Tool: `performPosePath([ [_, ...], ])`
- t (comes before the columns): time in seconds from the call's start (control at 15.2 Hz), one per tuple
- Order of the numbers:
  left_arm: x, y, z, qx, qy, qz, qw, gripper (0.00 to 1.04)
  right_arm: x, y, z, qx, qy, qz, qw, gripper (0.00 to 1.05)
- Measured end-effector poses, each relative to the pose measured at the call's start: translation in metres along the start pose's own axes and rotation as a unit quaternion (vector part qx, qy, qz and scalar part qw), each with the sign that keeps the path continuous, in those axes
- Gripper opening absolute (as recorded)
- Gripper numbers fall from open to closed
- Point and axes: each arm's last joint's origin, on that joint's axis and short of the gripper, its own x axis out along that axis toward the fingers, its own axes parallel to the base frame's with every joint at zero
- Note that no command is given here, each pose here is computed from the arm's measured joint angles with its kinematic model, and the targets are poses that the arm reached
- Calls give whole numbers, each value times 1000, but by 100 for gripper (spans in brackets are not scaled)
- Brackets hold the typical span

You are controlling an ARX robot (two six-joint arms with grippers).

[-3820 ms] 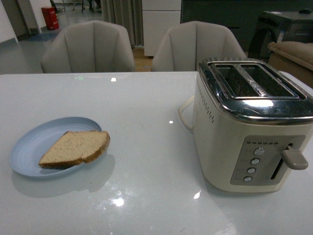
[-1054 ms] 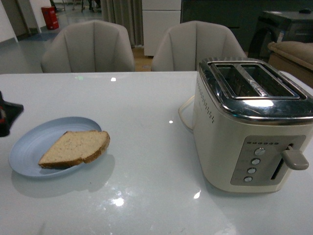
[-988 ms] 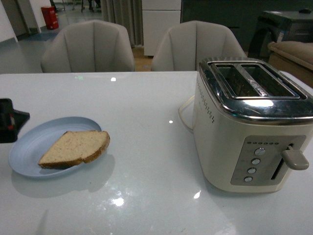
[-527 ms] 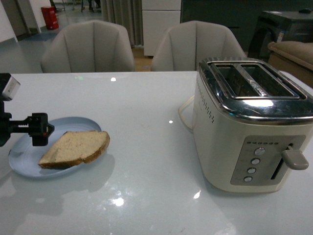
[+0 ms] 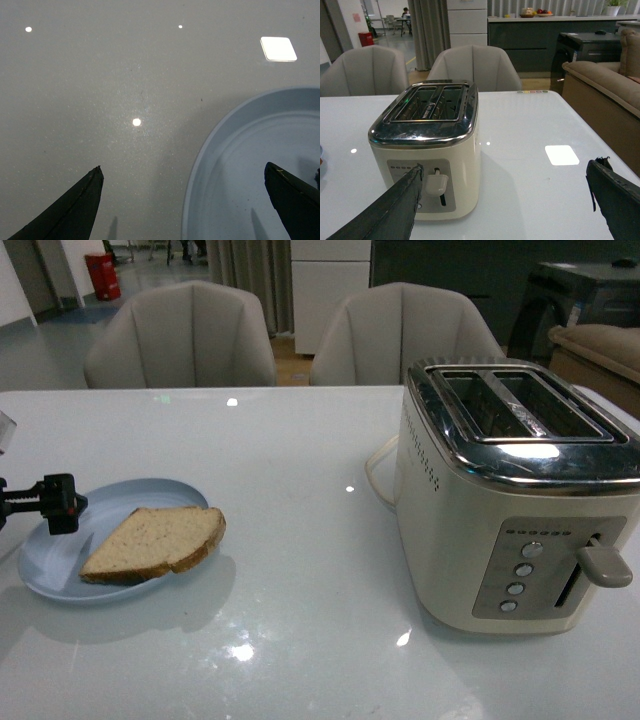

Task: Left arm holds plate, right arm toasts bread

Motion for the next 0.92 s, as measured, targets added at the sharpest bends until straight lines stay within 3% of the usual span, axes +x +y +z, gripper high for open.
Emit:
performPosePath([
  [0.59, 17, 8, -15, -2, -7, -12, 1000, 98, 0, 0, 0, 0, 0, 0, 1000, 98],
  [0.92, 27, 6, -18, -20, -21, -14, 999, 56, 0, 0, 0, 0, 0, 0, 1000, 98],
])
